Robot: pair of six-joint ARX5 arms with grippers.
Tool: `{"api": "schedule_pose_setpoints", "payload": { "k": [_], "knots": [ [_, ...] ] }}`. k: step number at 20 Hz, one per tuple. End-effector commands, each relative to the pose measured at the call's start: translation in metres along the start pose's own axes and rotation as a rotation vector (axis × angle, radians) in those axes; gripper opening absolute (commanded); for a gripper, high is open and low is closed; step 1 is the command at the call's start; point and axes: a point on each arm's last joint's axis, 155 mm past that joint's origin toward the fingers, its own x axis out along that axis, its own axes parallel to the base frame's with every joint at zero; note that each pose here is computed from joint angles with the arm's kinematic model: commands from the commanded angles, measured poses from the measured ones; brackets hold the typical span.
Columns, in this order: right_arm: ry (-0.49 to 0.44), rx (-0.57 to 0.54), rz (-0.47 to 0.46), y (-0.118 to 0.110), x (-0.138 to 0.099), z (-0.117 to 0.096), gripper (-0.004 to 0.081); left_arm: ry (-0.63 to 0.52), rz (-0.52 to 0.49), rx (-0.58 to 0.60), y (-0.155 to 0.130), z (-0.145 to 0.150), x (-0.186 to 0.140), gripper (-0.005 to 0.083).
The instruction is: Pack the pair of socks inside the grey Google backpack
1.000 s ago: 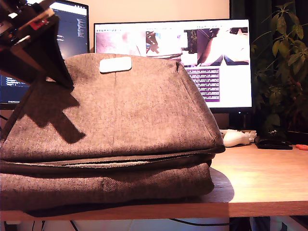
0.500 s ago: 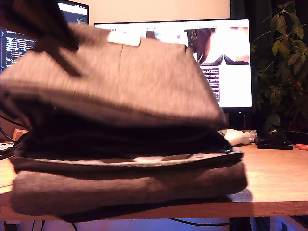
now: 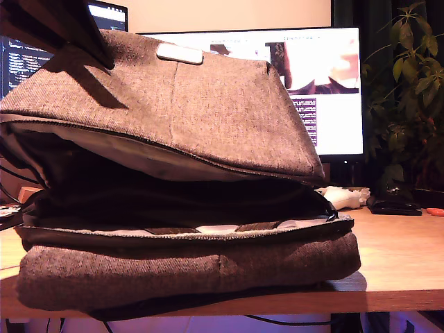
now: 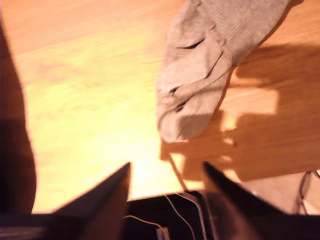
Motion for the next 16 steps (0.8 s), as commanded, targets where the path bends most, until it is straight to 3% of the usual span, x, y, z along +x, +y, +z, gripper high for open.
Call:
{"api": "schedule_pose_setpoints", "payload": {
  "k": [1, 5, 10, 13, 16],
  "knots": [
    [-0.013, 0.01, 0.001, 0.002, -0.001, 0.013, 0.0549, -0.083, -0.029, 0.053, -0.01, 0.028, -0.01, -0.0021],
    [0.0, 0.031, -0.02, -0.001, 0.016, 0.023, 0.0549, -0.083, -0.03, 0.053, -0.01, 0.028, -0.01, -0.0021],
    [-0.005, 0.079, -0.115, -0.032, 0.034, 0.037, 0.0549, -0.083, -0.03, 0.053, -0.01, 0.028, -0.01, -0.0021],
    [-0.006, 0.108, -0.124, -0.041, 0.043, 0.043, 0.0549, -0.083, -0.03, 0.053, -0.01, 0.028, -0.01, -0.0021],
    [0.002, 0.115, -0.069, -0.034, 0.057, 0.046, 0.0548, -0.084, -0.03, 0.06, -0.01, 0.028, -0.01, -0.0021]
  ]
}}
